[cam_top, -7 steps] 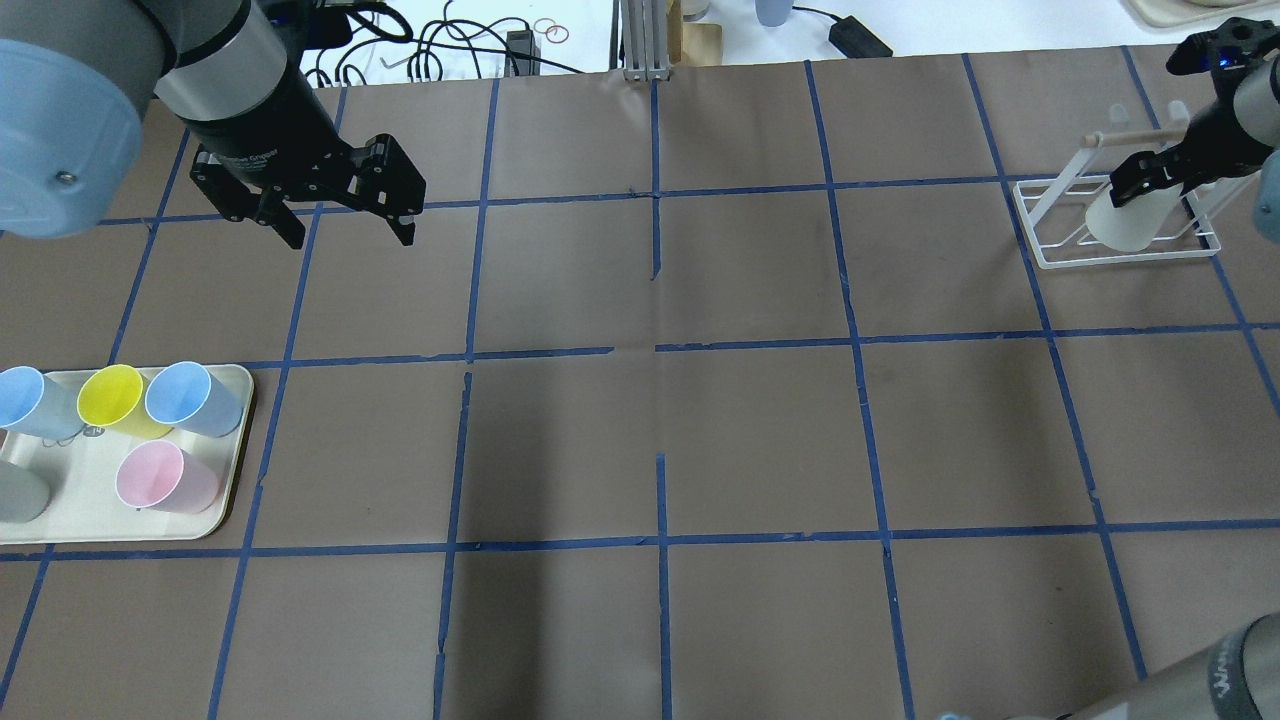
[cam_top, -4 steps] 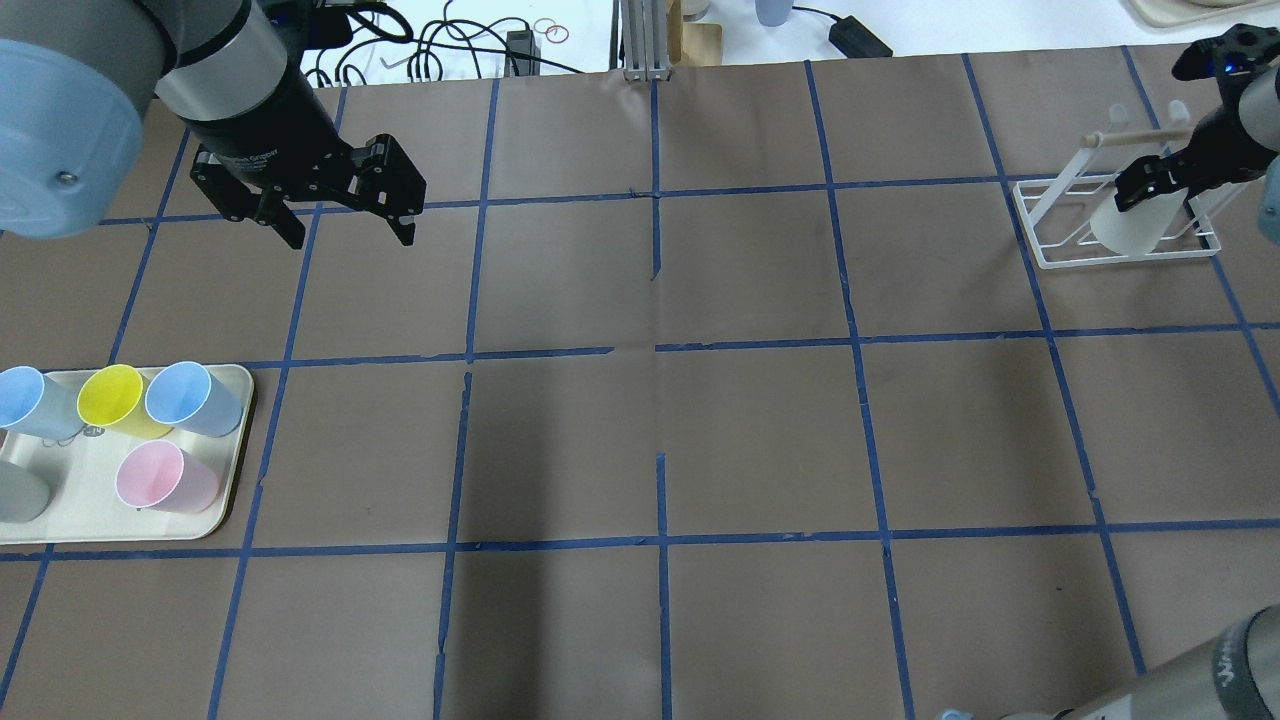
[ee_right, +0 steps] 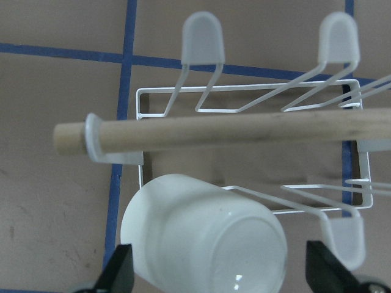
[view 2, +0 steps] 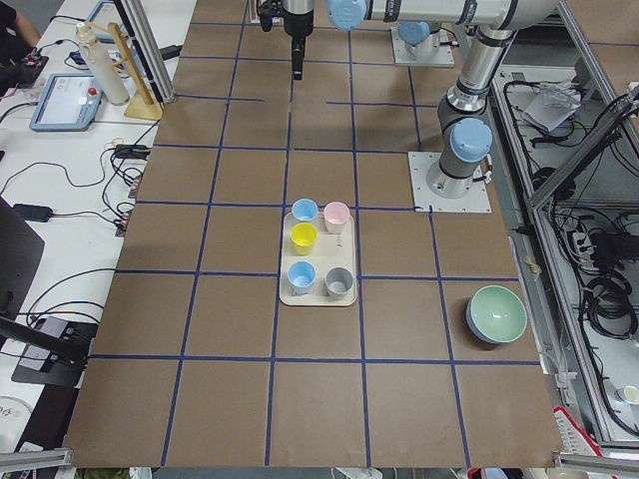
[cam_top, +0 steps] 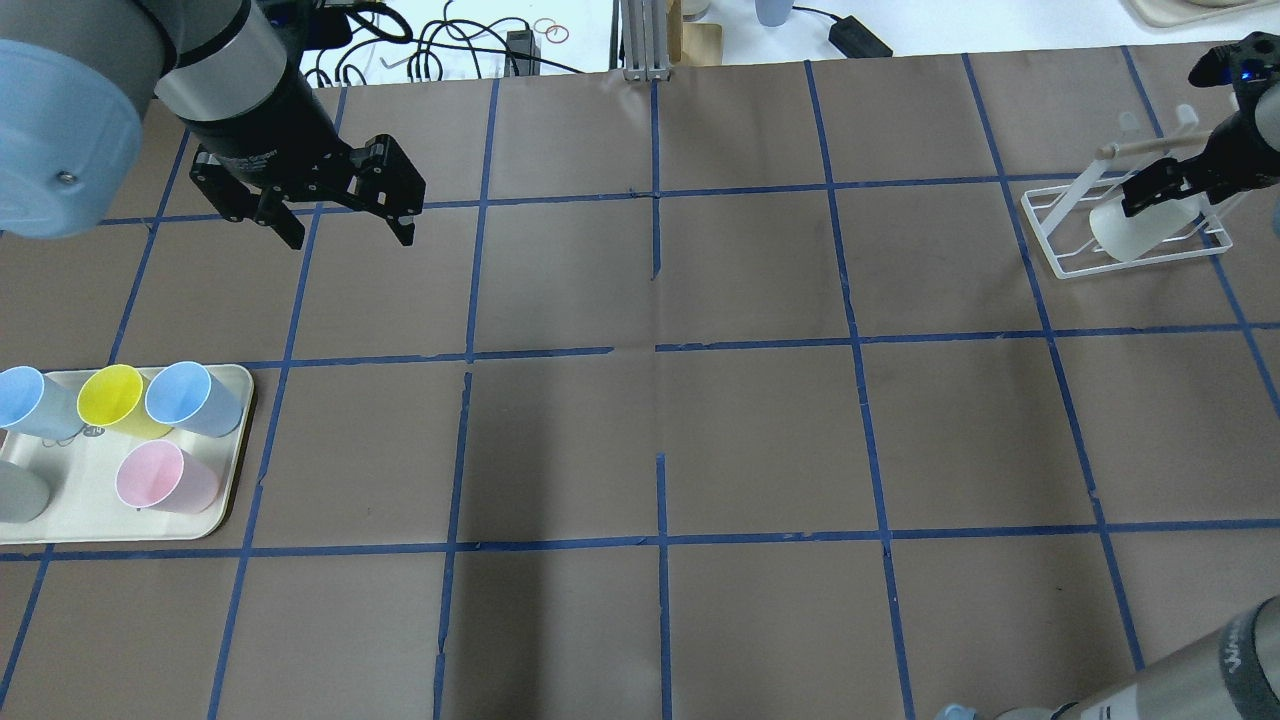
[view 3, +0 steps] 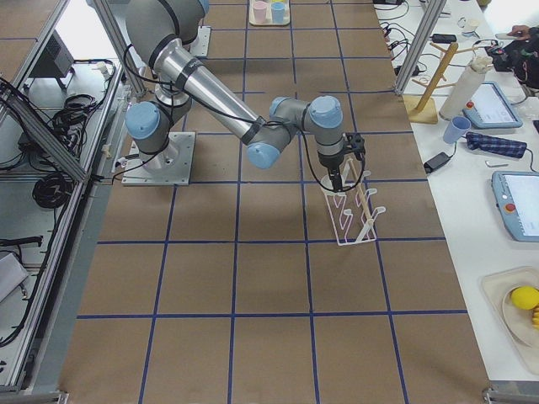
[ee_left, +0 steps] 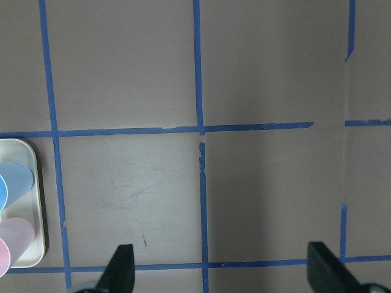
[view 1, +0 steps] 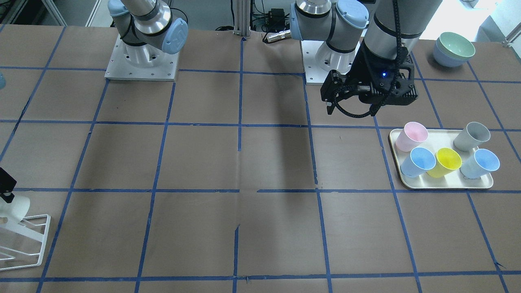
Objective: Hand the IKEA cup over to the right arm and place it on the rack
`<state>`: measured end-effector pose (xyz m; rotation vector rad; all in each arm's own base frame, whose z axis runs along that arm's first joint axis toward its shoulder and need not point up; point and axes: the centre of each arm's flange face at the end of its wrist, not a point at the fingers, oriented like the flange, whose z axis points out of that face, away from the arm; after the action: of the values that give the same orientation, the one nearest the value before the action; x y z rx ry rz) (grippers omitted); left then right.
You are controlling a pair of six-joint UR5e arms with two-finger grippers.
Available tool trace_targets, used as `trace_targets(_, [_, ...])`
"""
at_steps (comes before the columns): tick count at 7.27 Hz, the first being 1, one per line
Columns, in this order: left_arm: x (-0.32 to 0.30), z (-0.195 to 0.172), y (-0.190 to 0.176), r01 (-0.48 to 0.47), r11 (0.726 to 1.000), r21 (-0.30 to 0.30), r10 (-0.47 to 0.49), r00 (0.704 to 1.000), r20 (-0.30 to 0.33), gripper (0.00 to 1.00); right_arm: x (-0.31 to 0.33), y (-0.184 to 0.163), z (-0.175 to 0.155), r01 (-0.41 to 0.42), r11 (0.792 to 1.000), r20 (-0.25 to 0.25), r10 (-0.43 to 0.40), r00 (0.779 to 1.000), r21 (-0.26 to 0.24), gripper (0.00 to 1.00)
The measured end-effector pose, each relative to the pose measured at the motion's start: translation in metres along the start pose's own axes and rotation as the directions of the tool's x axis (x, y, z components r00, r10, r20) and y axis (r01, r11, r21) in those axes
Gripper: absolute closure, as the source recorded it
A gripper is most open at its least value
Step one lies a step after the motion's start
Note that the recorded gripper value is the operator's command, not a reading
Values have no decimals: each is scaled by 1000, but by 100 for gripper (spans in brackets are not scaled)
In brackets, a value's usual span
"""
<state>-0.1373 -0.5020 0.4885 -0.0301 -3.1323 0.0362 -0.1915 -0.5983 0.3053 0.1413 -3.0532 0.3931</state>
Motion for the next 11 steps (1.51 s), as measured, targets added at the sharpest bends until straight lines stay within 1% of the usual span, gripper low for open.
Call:
trace_targets(2, [0,0,0,0,1000,1,0,1000,-1,0,0,-1,-11,-4,1000,-8,4,1000,4,0])
trace_targets(3, [0,0,0,0,1000,1,0,1000,0,0,-1,-2,-26,-6,1000,-8,6,1000,3,0])
trace_targets(4, [-1,0,0,1,1000,1,-1,1000,0,0,-6,1,-49,-14,1000,1,14,1000,-11,0])
trace_targets(5, [-1,-1,0,2,1000,1,-2,1000,1,0,-13,7,-76,-39,999,17,39,999,-36,0])
trace_targets(6, [-2,-1,0,4,1000,2,-4,1000,1,0,-25,17,-105,-82,994,37,85,996,-74,0])
trace_targets(7, [-3,-1,0,6,1000,2,-6,1000,1,0,-39,28,-132,-128,986,50,133,990,-104,0])
trace_targets(9, [-4,-1,-1,7,1000,2,-7,1000,1,0,-70,54,-180,-186,967,78,202,976,-175,0])
trace_targets(11, [-5,-1,-1,9,1000,1,-9,1000,1,0,-108,70,-214,-247,946,70,267,961,-211,0])
